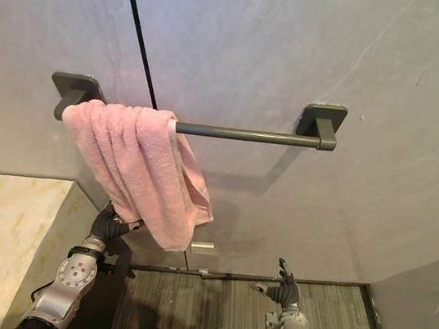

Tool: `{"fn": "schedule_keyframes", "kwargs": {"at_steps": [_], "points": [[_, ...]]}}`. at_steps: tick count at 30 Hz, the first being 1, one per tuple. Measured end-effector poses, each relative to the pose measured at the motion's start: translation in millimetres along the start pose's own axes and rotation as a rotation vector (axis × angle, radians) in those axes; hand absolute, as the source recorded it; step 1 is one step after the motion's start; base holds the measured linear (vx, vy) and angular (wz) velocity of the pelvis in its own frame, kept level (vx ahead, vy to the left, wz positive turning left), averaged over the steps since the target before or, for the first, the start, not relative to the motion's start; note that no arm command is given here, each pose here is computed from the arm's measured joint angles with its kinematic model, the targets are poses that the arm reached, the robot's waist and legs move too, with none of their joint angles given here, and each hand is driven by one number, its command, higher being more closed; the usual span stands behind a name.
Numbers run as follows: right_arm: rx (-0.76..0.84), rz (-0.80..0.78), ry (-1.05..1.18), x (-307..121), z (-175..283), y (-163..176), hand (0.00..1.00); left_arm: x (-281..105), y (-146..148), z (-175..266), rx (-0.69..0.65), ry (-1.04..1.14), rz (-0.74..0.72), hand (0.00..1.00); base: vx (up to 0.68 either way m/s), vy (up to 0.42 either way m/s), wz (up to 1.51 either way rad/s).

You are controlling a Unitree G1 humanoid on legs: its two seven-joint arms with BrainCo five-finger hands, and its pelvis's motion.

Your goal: Organize washtable

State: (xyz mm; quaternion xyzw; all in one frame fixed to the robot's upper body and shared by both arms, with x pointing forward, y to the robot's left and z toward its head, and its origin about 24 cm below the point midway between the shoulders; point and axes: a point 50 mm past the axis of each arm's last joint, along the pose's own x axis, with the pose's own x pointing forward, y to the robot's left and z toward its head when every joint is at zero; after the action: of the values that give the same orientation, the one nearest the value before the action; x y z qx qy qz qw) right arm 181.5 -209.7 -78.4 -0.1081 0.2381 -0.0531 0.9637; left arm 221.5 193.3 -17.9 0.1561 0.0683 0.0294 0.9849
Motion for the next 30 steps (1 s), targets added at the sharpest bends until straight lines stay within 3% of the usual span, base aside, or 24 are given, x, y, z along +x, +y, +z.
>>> {"fn": "schedule_keyframes", "kwargs": {"at_steps": [14,27,28,30], "points": [[-0.031,0.292,-0.504,-0.5,113.8,42.4,0.00,0.9,-1.6,8.8,-0.041,-0.045,0.014,1.00,0.00,-0.001,0.00],[-0.085,0.517,-0.644,-2.1,156.1,91.3,0.00,-2.2,-31.2,18.3,-0.080,-0.079,-0.065,1.00,-0.02,-0.014,0.06],[-0.092,0.545,-0.641,1.0,159.5,101.8,1.00,-2.0,-35.2,19.8,-0.095,-0.081,-0.070,1.00,-0.01,-0.022,0.20],[-0.090,0.555,-0.638,2.5,161.1,107.0,1.00,-1.2,-36.6,21.2,-0.108,-0.084,-0.068,1.00,-0.01,-0.020,0.18]]}}
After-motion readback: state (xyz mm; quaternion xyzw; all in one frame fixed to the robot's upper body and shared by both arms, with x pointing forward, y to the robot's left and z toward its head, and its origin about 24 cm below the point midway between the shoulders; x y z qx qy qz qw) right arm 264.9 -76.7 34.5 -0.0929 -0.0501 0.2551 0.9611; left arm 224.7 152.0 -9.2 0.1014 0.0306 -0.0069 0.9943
